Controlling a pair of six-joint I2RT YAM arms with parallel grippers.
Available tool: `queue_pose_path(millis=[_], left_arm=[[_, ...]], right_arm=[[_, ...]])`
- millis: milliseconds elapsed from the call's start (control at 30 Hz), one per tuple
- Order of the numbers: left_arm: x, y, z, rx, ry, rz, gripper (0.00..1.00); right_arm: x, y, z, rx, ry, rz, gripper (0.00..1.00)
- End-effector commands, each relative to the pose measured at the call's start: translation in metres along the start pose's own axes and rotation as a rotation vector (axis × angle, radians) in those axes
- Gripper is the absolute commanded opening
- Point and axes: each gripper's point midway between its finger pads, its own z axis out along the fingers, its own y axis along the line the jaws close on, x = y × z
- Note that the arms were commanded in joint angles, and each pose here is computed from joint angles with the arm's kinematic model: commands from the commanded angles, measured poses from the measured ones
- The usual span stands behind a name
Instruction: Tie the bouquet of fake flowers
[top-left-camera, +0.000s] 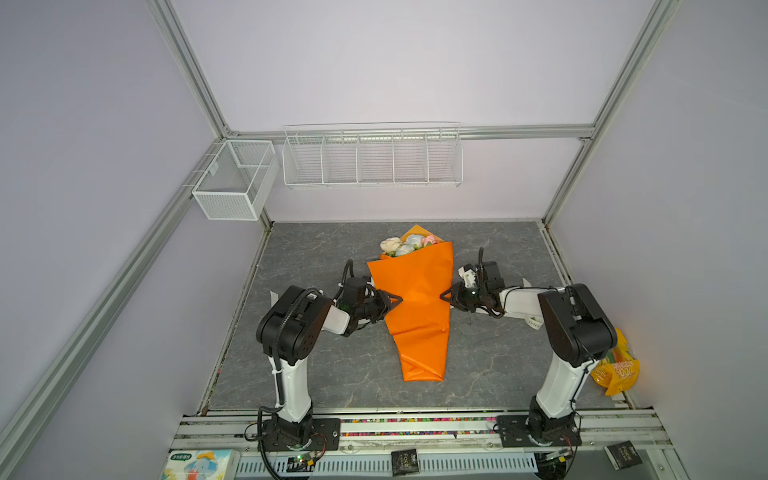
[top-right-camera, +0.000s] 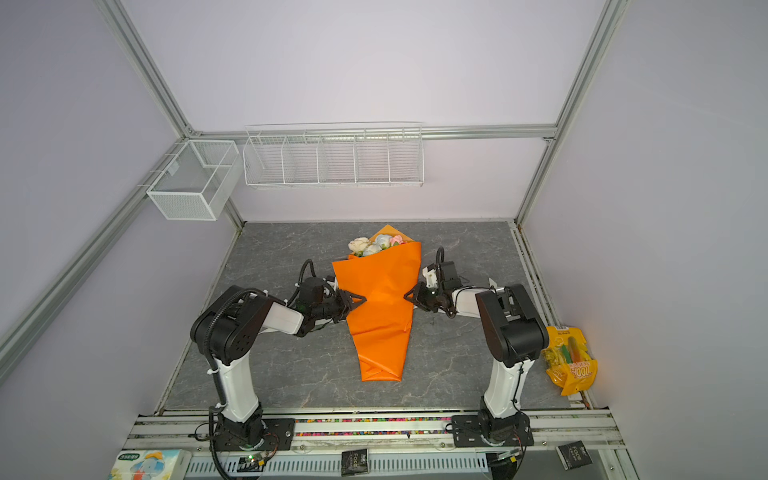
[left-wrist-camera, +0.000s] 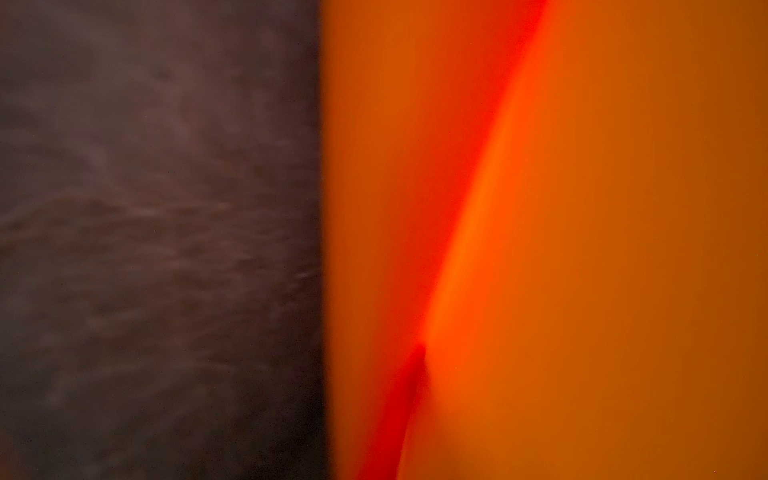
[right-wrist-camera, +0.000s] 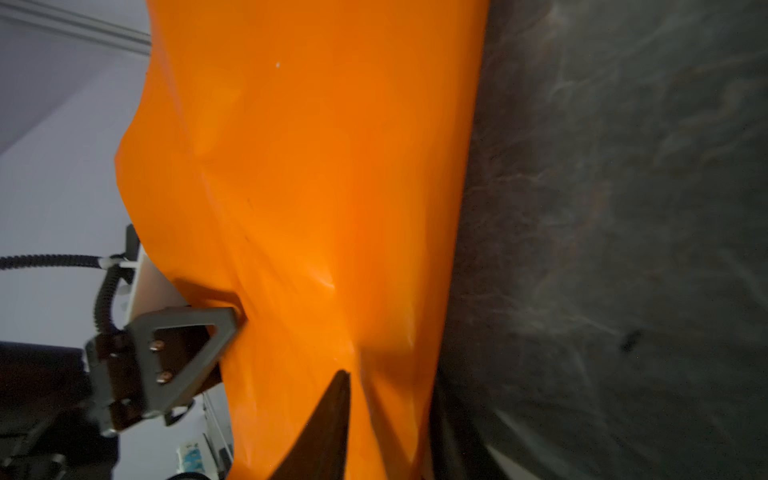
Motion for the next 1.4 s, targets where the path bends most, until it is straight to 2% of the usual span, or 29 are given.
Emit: queue_pose_path(millis=[0,167,267,367,400,467,633,700,767,867,933,967,1067,1167,1367], left_arm=[[0.006,0.004,-0.014,-0.043,-0.003,-0.003,0.52],[0.011,-0.011,-0.032,-0.055,-0.005,0.033,0.69],[0.013,-0.019,-0.046,-0.081,-0.018,0.067,0.78],[0.013,-0.021,-0.07,-0.153,-0.066,0.117,0.96],[0.013,-0.018,-0.08,-0.199,-0.078,0.132,0.99],[0.012,-0.011,-0.099,-0.27,-0.099,0.143,0.95],[0.0,0.019,-0.147,-0.433,-0.187,0.081,0.95],[-0.006,0.038,-0.173,-0.523,-0.224,0.02,0.92],[-0.009,0.054,-0.198,-0.589,-0.255,-0.045,0.82],[-0.013,0.08,-0.231,-0.684,-0.337,-0.131,0.74],[-0.016,0.097,-0.248,-0.714,-0.372,-0.201,0.73],[-0.017,0.105,-0.257,-0.738,-0.381,-0.245,0.69],[-0.019,0.129,-0.289,-0.843,-0.427,-0.357,0.71],[-0.027,0.141,-0.303,-0.902,-0.463,-0.388,0.74],[-0.056,0.148,-0.292,-0.884,-0.443,-0.446,0.77]], right_arm=[[-0.009,0.002,-0.033,0.055,-0.051,-0.006,0.55],[-0.01,0.008,-0.073,0.13,-0.096,-0.069,0.62],[-0.007,-0.004,-0.099,0.266,-0.135,-0.072,0.71],[-0.008,-0.035,-0.135,0.447,-0.219,-0.018,0.8],[-0.008,-0.043,-0.146,0.495,-0.241,0.001,0.81],[0.001,-0.06,-0.16,0.554,-0.25,0.038,0.8],[0.005,-0.07,-0.175,0.575,-0.256,0.059,0.79],[0.006,-0.082,-0.188,0.644,-0.279,0.111,0.77],[0.009,-0.094,-0.199,0.688,-0.308,0.18,0.74],[0.011,-0.105,-0.205,0.684,-0.328,0.257,0.72],[0.012,-0.11,-0.207,0.676,-0.33,0.286,0.71],[0.011,-0.111,-0.207,0.676,-0.329,0.288,0.71],[0.011,-0.114,-0.21,0.683,-0.321,0.286,0.71],[0.011,-0.116,-0.213,0.704,-0.321,0.272,0.71],[0.009,-0.115,-0.217,0.72,-0.314,0.241,0.72]])
